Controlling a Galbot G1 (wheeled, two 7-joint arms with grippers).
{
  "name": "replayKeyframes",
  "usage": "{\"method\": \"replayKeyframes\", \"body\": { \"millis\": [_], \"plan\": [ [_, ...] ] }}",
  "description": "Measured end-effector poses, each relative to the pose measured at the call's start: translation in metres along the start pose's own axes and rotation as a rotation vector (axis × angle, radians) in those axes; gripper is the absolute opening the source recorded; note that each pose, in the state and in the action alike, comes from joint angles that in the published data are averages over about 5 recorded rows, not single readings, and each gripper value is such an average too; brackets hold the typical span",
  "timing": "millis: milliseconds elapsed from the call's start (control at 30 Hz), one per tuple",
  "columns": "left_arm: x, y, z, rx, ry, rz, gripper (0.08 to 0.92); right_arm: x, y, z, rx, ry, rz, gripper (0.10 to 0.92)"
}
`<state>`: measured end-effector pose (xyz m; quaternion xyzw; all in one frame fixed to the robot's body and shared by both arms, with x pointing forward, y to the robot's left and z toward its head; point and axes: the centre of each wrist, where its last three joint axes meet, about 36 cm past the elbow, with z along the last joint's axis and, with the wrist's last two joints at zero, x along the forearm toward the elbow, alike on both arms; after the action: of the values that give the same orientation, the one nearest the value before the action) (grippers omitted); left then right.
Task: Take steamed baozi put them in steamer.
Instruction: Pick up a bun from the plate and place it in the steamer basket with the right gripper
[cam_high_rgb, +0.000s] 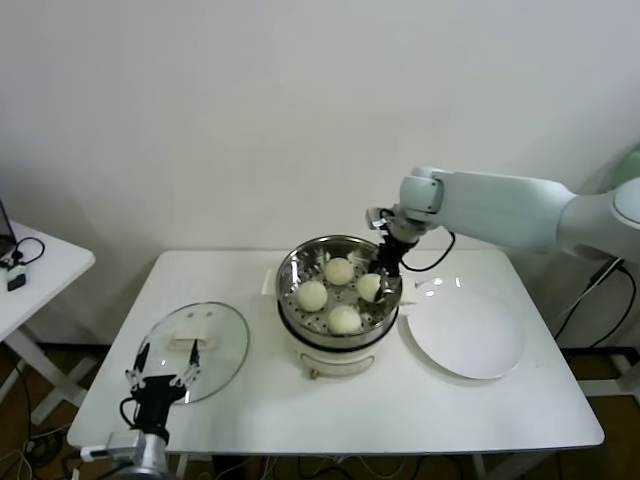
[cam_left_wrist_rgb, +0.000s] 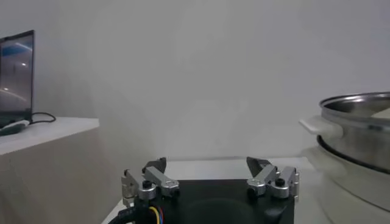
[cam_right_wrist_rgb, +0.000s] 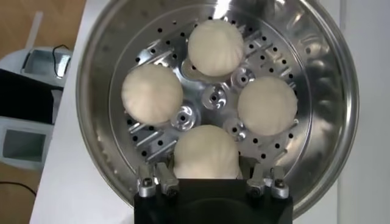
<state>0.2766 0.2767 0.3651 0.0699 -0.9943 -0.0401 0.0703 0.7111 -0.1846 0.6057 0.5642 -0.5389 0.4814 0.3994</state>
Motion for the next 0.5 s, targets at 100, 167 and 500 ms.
{"method": "replayKeyframes", "body": {
  "millis": [100,167,500],
  "plan": [
    [-0.0007,0.0017,-0.0001,-0.002,-0.001,-0.002,0.823,-0.0026,-0.0022,0.0014,-0.001,0.006,0.002,0.692],
    [-0.0008,0.0026,0.0002,-0.002,0.000,-0.004,0.823,-0.0043,-0.0035,0.0019,-0.001,0.009,0.004,0.694],
    [-0.0010,0.0037,0.0011,-0.002,0.002,-0.007,0.823,-0.0100,-0.0075,-0.0010,0.009,0.011,0.013,0.782]
  ]
}}
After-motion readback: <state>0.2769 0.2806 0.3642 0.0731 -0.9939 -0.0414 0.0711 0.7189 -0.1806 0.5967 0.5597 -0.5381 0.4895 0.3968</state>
